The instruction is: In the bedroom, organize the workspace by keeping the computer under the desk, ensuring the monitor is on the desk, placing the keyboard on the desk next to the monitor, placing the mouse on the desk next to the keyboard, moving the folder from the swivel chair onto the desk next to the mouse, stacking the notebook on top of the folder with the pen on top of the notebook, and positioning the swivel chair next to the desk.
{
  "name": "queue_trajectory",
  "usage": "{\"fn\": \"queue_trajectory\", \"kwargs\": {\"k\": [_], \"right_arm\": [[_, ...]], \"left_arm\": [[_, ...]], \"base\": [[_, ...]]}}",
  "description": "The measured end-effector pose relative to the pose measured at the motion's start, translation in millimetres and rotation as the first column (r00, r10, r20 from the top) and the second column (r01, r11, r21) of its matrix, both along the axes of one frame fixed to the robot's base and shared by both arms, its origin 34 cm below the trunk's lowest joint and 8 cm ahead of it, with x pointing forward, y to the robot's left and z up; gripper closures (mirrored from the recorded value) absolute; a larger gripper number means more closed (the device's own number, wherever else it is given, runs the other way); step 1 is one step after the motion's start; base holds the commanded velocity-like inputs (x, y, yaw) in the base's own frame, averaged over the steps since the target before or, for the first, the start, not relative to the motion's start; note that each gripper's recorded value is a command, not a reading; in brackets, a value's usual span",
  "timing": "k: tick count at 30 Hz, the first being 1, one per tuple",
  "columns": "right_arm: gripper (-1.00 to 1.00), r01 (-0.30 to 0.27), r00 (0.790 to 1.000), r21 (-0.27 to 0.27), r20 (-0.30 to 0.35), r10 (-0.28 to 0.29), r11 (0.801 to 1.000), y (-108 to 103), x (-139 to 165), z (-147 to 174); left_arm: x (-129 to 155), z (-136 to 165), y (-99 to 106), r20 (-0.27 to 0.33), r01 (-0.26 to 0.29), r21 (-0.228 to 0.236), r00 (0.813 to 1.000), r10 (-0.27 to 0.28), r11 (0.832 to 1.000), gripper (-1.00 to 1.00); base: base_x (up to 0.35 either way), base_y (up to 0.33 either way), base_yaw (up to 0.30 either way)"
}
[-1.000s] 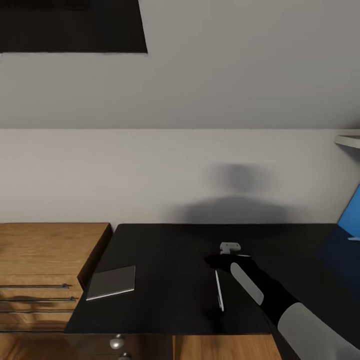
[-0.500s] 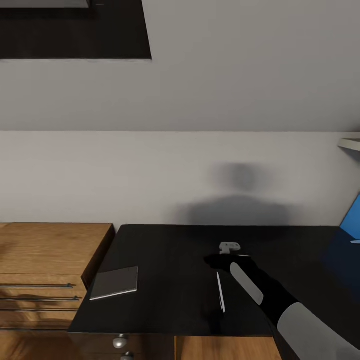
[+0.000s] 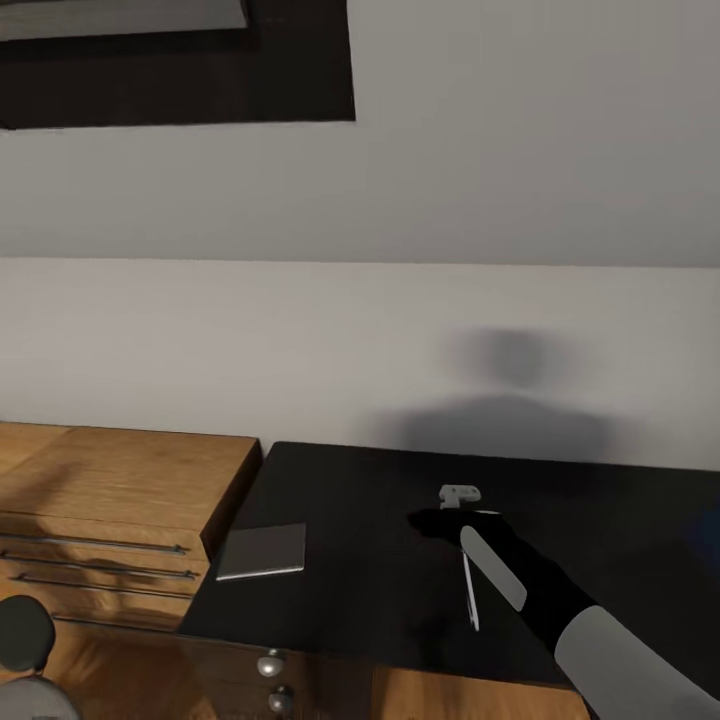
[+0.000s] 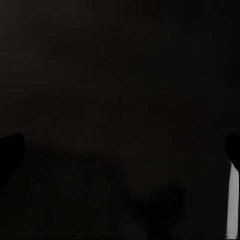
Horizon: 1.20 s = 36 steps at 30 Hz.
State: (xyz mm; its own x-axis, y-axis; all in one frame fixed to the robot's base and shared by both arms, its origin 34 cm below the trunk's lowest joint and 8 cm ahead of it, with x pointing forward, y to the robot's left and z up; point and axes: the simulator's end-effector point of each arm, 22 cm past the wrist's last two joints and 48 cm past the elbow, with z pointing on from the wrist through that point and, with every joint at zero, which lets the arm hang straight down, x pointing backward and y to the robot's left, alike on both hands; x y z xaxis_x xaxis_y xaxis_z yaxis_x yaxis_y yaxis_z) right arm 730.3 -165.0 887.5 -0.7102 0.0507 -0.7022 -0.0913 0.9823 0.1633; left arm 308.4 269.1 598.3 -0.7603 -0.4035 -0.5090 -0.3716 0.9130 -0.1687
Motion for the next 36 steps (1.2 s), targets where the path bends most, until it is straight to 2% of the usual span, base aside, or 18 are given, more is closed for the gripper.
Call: {"fn": "queue_trajectory", "kwargs": {"k": [32, 36], "right_arm": [[-1.00, -0.001, 1.000, 0.004, 0.000, 0.001, 1.000, 1, 0, -1], [-1.00, -0.010, 1.000, 0.016, 0.001, 0.010, 1.000, 13, -1, 1]], "left_arm": [[0, 0, 0, 0.000, 0.000, -0.001, 1.000, 0.000, 1.000, -1.00], [0, 0, -1, 0.001, 0.000, -0.001, 1.000, 0.000, 1.000, -1.00]], "base": [[-0.229, 0.259, 0.006], [-0.240, 0.237, 0.160]]}}
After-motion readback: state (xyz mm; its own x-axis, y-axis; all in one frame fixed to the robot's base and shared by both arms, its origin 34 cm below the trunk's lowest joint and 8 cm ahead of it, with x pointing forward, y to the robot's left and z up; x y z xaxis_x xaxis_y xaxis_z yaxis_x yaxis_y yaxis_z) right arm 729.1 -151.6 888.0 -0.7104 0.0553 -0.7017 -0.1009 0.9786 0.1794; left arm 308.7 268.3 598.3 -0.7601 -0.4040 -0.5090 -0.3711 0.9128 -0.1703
